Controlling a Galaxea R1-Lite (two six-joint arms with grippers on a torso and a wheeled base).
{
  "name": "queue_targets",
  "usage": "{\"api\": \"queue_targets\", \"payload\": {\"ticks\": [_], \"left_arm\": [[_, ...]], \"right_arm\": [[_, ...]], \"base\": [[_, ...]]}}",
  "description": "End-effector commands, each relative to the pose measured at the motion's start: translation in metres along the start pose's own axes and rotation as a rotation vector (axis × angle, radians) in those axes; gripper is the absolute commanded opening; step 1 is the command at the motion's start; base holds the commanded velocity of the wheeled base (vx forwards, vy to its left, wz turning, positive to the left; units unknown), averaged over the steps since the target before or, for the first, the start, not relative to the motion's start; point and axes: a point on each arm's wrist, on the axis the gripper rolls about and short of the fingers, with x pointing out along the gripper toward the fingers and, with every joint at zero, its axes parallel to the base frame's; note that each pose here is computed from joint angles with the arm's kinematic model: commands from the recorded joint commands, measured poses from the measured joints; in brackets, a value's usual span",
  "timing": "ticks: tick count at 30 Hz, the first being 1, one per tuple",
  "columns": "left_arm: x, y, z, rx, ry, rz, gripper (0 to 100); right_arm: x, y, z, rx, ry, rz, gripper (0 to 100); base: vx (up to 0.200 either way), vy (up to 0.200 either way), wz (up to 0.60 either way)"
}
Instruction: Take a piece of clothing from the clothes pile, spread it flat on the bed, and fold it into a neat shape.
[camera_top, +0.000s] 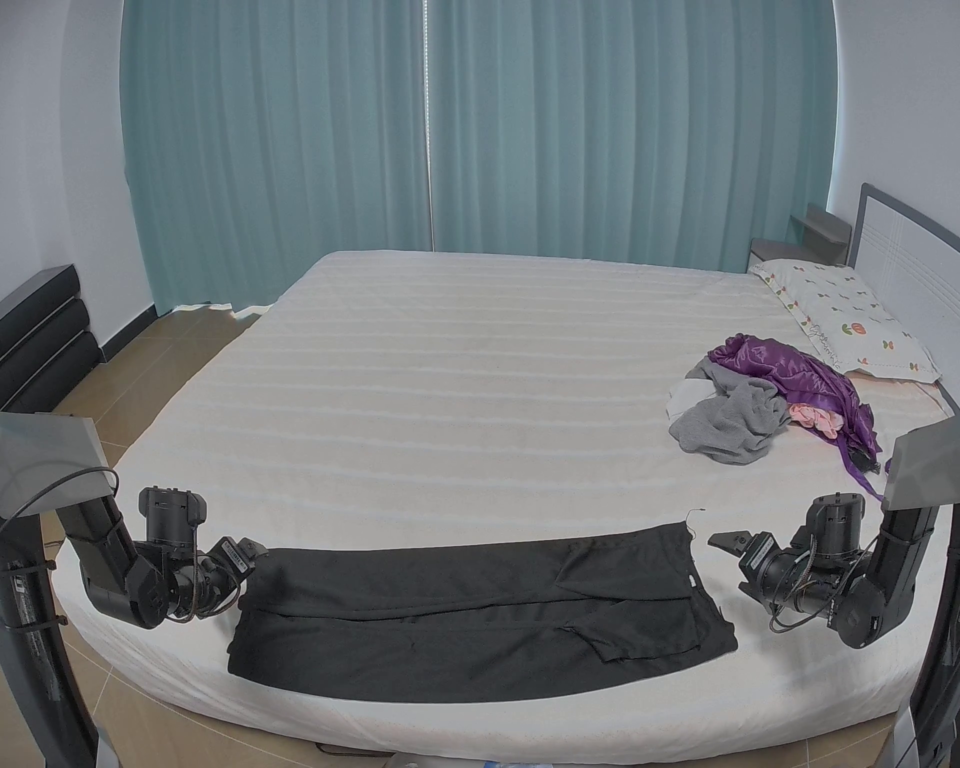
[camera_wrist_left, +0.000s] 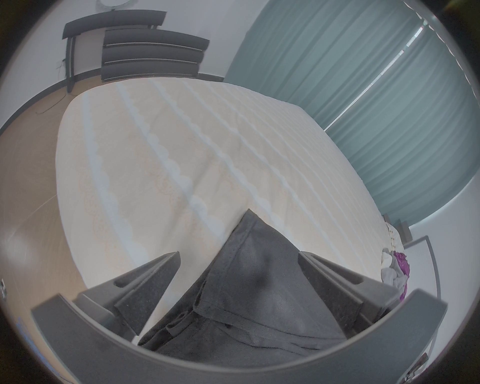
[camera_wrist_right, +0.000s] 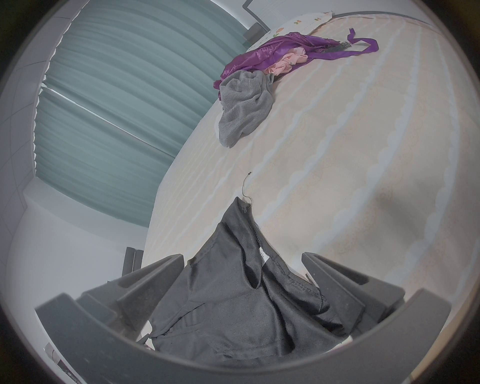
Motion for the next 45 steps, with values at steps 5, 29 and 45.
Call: {"api": "queue_targets", "payload": {"ticks": [5, 29, 45], "left_arm": [[0.005, 0.004, -0.002, 0.143, 0.098, -0.078, 100], [0.025, 0.020, -0.026, 0.421, 0.118, -0.096, 100], [0.028, 0.016, -0.028, 0.425, 0.114, -0.098, 0]], "right_arm": [[0.011, -0.014, -0.007, 0.011, 0.024, -0.027, 100], [0.015, -0.018, -0.012, 0.027, 0.029, -0.024, 100], [0.015, -0.019, -0.013, 0.026, 0.033, -0.025, 100]], "base": [[0.000, 0.000, 0.00], [0.000, 0.000, 0.00], [0.000, 0.000, 0.00]]}}
